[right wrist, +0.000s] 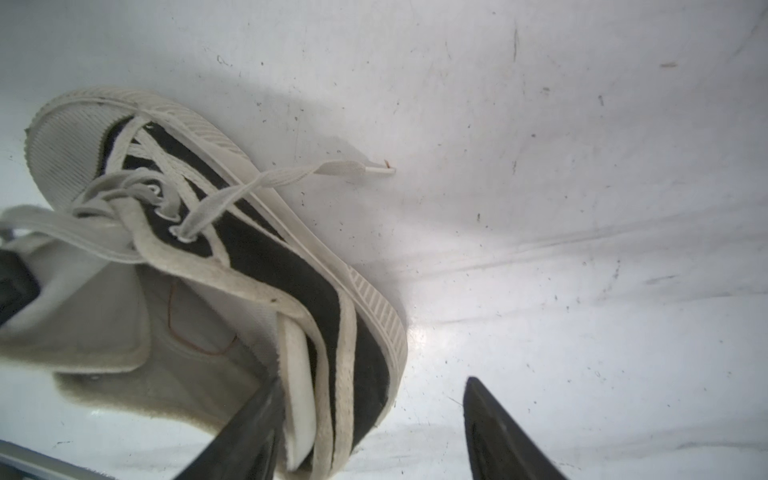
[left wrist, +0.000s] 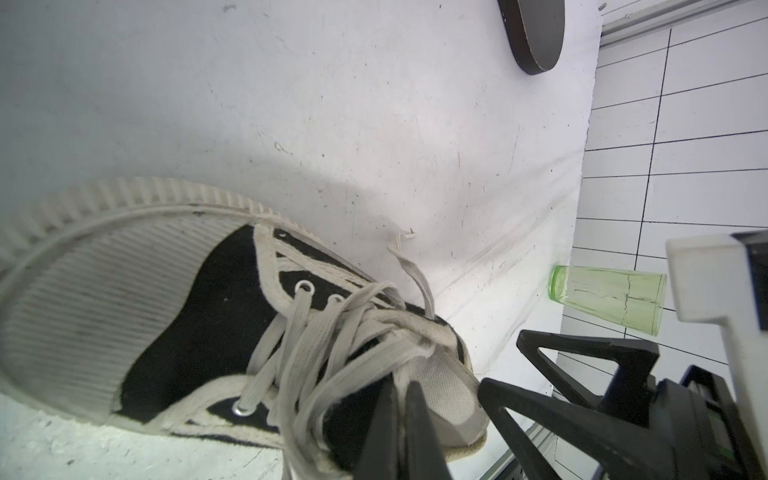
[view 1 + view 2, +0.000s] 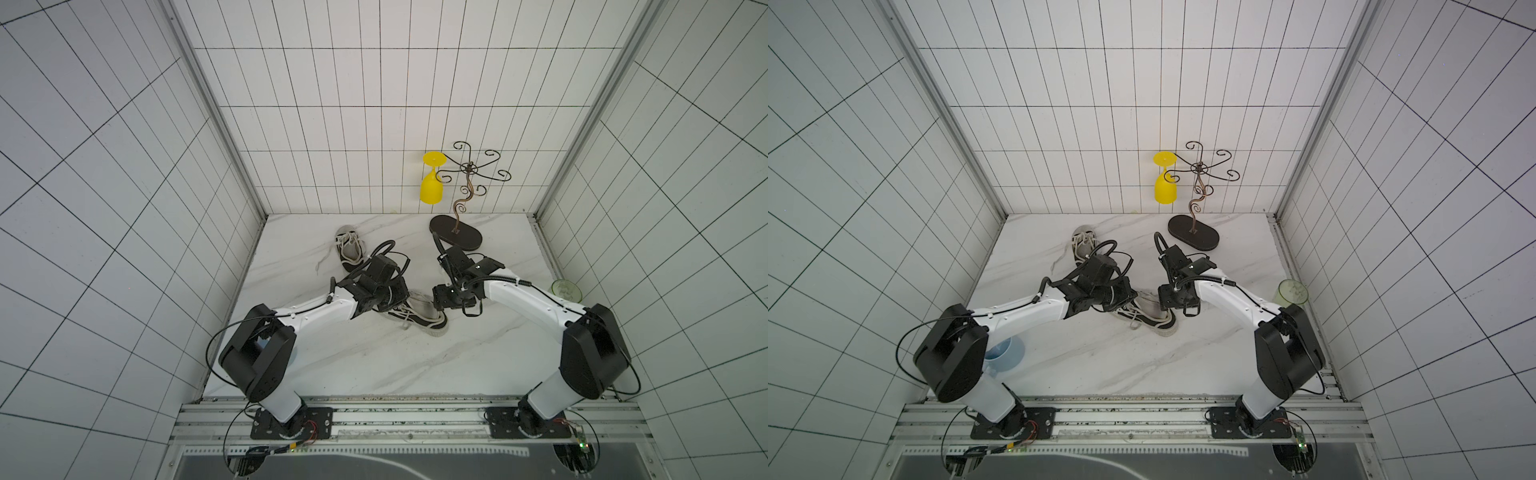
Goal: Insert the insole into the shoe
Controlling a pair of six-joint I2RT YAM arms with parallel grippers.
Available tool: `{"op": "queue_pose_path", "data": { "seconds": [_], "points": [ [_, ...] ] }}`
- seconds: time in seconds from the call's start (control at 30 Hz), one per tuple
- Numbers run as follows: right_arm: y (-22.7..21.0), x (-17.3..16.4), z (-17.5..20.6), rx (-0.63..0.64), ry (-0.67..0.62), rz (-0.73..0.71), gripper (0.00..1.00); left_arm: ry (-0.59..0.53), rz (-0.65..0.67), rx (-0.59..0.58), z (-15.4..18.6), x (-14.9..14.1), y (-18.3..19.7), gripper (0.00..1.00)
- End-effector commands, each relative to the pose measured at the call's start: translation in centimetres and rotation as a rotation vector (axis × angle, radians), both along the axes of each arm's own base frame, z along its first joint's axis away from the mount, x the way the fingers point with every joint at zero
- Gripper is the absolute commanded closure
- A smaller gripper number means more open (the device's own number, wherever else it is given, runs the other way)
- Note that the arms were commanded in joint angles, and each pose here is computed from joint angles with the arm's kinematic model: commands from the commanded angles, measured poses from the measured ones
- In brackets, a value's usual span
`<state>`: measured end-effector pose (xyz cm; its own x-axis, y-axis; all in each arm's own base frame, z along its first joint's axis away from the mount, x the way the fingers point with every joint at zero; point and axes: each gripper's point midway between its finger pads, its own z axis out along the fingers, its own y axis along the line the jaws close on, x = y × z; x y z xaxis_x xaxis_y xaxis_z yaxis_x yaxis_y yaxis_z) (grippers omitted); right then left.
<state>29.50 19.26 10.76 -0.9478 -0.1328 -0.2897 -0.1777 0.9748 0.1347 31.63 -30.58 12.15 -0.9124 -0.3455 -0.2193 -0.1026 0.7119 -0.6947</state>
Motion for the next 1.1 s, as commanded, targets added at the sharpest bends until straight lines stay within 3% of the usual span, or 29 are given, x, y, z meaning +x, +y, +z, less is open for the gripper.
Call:
{"op": "queue_pose_path", "data": {
  "seconds": [0.0, 0.2, 0.47, 0.8, 1.07],
  "points": [
    [-0.4, -1.6, 0.3, 0.028, 0.047, -0.023, 0.42, -0.063, 0.05, -0.043, 1.9, 1.2, -0.3, 1.0],
    [1.1, -2.2, 0.5, 0.113, 0.076, 0.001, 0.63, -0.06, 0.047, -0.042, 1.7, 1.3, -0.6, 1.0],
    [2.2, -2.9, -1.7, 0.135, 0.126, 0.041, 0.65, -0.06, 0.038, -0.044, 1.8, 1.3, -0.8, 1.0],
    [3.7, -2.6, -2.7, 0.176, 0.155, 0.069, 0.89, -0.065, 0.032, -0.04, 2.0, 1.2, -1.0, 1.0],
    [6.3, -2.1, -1.7, 0.277, 0.19, 0.1, 0.92, -0.036, 0.002, -0.061, 1.8, 0.2, -2.4, 1.0]
  ]
}}
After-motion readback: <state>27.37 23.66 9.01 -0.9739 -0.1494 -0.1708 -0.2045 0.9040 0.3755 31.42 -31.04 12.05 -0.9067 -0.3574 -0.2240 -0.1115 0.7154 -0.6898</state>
